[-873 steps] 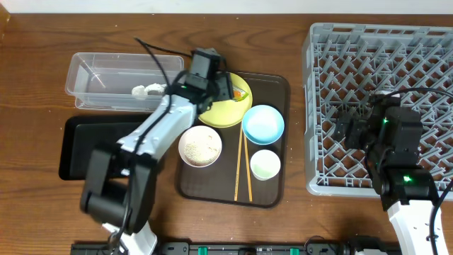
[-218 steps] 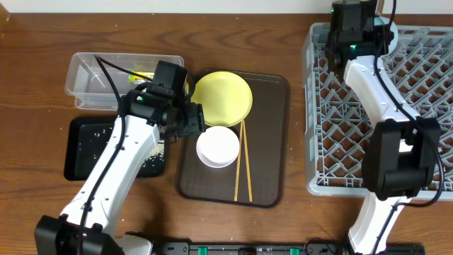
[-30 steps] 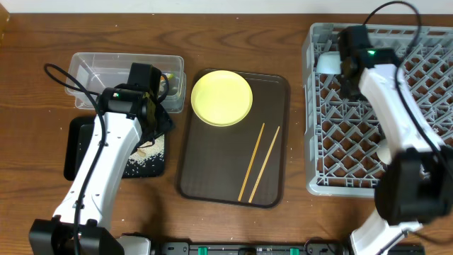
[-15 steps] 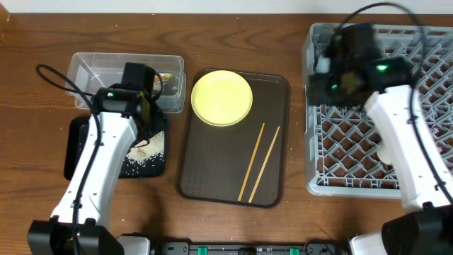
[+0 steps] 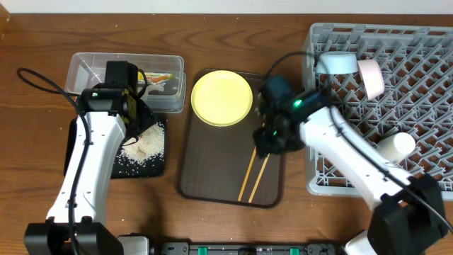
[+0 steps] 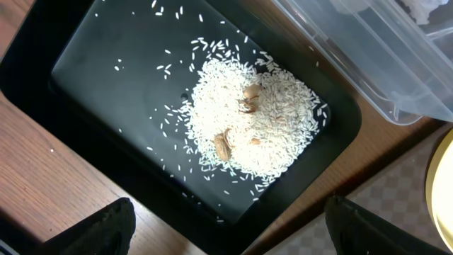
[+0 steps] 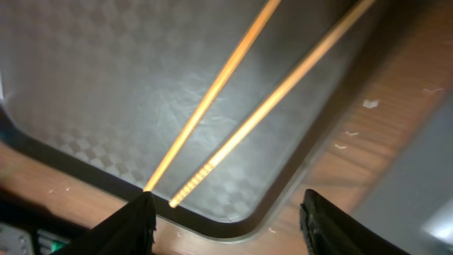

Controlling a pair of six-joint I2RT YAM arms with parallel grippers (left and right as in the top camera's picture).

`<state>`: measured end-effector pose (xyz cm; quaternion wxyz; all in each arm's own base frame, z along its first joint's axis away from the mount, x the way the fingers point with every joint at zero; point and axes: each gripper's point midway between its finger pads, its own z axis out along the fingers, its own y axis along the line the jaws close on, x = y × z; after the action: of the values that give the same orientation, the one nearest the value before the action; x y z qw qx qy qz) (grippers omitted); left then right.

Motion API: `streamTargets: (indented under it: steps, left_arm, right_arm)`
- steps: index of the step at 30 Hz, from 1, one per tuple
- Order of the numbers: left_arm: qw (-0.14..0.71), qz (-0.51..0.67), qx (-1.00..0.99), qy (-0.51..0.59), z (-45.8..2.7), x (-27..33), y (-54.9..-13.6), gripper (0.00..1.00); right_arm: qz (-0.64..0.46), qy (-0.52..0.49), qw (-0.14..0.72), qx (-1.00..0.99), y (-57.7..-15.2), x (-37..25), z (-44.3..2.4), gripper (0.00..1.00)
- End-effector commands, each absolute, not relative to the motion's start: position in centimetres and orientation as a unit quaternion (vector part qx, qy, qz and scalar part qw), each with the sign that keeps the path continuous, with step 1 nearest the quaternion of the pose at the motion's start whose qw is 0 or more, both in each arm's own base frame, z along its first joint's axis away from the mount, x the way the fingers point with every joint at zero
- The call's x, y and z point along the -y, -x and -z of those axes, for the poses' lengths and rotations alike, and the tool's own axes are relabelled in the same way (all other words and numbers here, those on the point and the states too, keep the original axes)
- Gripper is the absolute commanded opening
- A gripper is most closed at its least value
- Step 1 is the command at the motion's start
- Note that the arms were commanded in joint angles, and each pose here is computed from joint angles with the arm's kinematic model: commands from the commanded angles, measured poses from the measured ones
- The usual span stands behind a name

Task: Sort waste into correct bins and load items into the dishwasher rack
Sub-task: 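Reach right gripper to wooden chopsticks on brown tray and grasp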

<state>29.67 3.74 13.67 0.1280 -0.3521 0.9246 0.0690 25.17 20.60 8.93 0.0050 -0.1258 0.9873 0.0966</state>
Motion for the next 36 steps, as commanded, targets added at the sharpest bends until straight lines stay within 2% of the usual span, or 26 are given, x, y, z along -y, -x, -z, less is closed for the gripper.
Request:
streamTargets:
  steps: [1, 4, 9, 16, 21, 26, 29, 36]
  left_arm:
    - [0.134, -0.076, -0.925, 0.347, -14.0, -4.2, -30.0, 0.88]
    - [0.134, -0.076, -0.925, 0.347, -14.0, -4.2, -30.0, 0.88]
    - [0.132, -0.072, -0.926, 0.347, -13.9, -4.0, -29.9, 0.88]
    - [0.129, -0.071, -0.926, 0.347, -13.9, -3.9, -29.8, 0.88]
    - [0.125, -0.072, -0.927, 0.346, -13.8, -3.9, -29.6, 0.88]
    - [0.118, -0.074, -0.928, 0.346, -13.8, -3.9, -29.3, 0.88]
    - [0.118, -0.075, -0.928, 0.346, -13.8, -3.9, -29.3, 0.88]
    - [0.117, -0.076, -0.931, 0.336, -13.8, -3.9, -29.3, 0.89]
  right_arm:
    - [-0.095, 0.108, -0.013, -0.99, -23.2, -21.5, -6.7, 0.62]
    - [-0.086, 0.092, -0.016, -0.992, -22.1, -21.3, -4.4, 0.58]
    - [-0.069, 0.062, -0.028, -0.995, -20.7, -20.0, -1.8, 0.57]
    - [-0.065, 0.062, 0.001, -0.996, -21.5, -19.8, -0.8, 0.47]
    - [-0.055, 0.062, 0.004, -0.997, -21.6, -19.4, -0.7, 0.48]
    - [-0.055, 0.049, 0.008, -0.997, -21.8, -19.5, -0.6, 0.44]
    - [-0.063, 0.044, 0.018, -0.997, -22.3, -19.9, -0.6, 0.48]
    - [-0.075, 0.035, 0.035, -0.996, -23.4, -20.7, -0.1, 0.48]
